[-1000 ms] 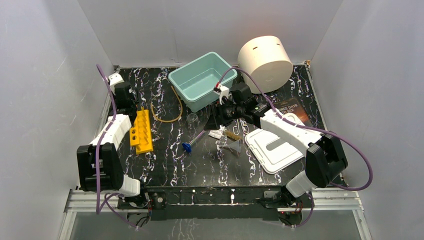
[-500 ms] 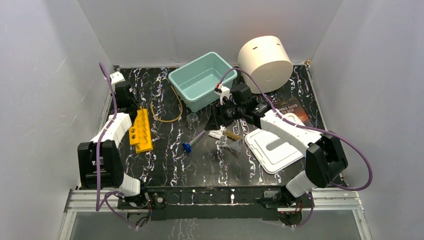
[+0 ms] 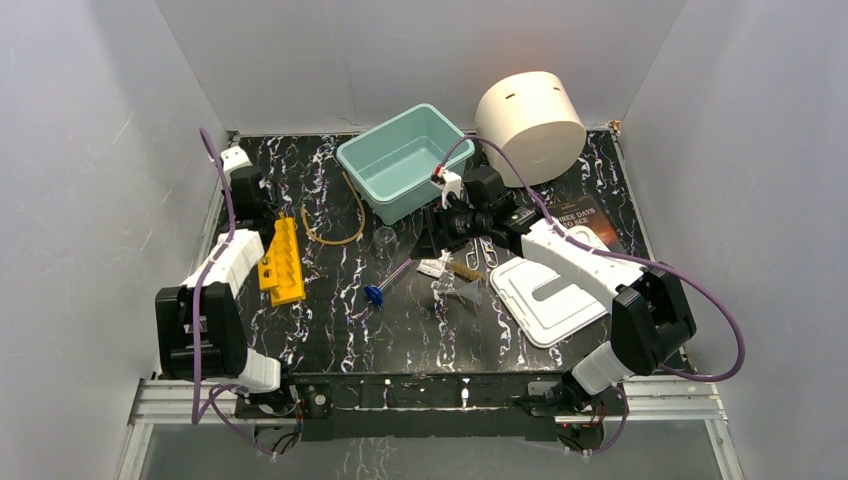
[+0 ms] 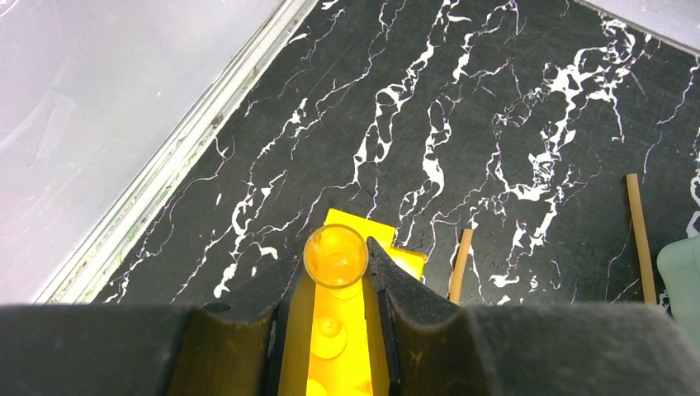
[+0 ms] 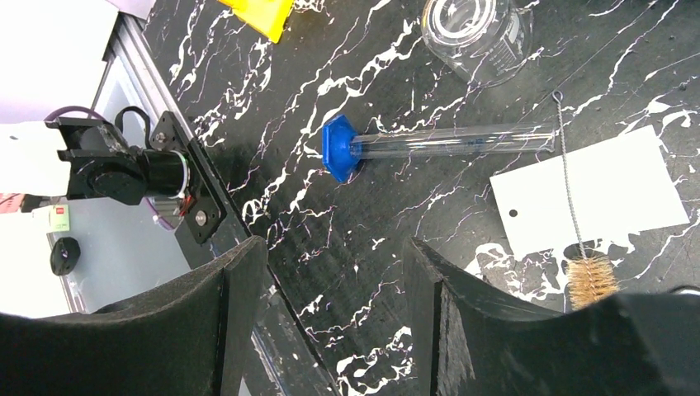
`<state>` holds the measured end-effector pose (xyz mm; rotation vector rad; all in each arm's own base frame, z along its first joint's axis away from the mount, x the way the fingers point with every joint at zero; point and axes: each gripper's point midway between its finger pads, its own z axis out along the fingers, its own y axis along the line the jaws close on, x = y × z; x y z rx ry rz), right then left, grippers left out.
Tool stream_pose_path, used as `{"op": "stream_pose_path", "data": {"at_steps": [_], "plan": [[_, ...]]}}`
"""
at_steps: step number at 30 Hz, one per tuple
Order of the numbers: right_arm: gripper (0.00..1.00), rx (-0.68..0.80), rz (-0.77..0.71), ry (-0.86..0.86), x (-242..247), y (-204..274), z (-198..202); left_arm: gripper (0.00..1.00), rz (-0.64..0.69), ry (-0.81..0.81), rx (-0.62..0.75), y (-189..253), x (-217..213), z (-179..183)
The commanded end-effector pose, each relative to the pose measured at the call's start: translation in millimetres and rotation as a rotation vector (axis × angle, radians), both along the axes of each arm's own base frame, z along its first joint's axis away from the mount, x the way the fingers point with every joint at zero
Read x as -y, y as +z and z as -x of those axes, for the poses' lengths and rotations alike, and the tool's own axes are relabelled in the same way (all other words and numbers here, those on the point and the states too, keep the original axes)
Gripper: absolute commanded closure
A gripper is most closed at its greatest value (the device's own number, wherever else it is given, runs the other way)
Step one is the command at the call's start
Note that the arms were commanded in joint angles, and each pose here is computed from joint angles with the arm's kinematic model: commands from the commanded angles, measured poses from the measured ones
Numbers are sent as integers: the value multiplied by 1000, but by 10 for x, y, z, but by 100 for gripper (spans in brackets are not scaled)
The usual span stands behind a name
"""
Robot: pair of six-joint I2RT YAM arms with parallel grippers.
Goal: Organize the chemistry lab equipment
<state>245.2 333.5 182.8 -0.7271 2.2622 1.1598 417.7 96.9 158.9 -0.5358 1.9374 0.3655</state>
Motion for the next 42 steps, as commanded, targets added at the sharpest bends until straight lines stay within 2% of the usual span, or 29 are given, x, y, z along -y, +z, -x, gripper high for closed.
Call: {"op": "stream_pose_path", "data": {"at_steps": [1,5,7,8,11,13,17,25,31,38,42], "plan": [[31,35,-30,-10,32,113,-5,78,-4,58,115,236,-88,81],[31,23,-18,-23,96,68,26,78,-13,74,144,247,-112,132],[31,17,-16,-26,118,50,49,75,-14,83,151,245,-123,148],[30,13,-14,-30,135,35,55,70,-11,87,149,240,-125,153],[30,13,-16,-33,147,43,60,46,4,93,149,269,-118,153],[30,16,-18,-34,148,59,50,35,14,90,145,337,-105,130],[30,27,-34,-34,130,120,30,25,21,106,92,448,-114,184],[28,23,-47,-51,127,231,-21,4,59,123,125,1070,-68,520],[26,61,-21,-149,203,295,-197,2,162,27,92,1407,184,732],[26,93,-24,-197,193,425,-353,4,419,-330,169,1794,1083,693],[26,119,-13,-217,225,456,-400,5,450,-525,159,1909,1606,744]]}}
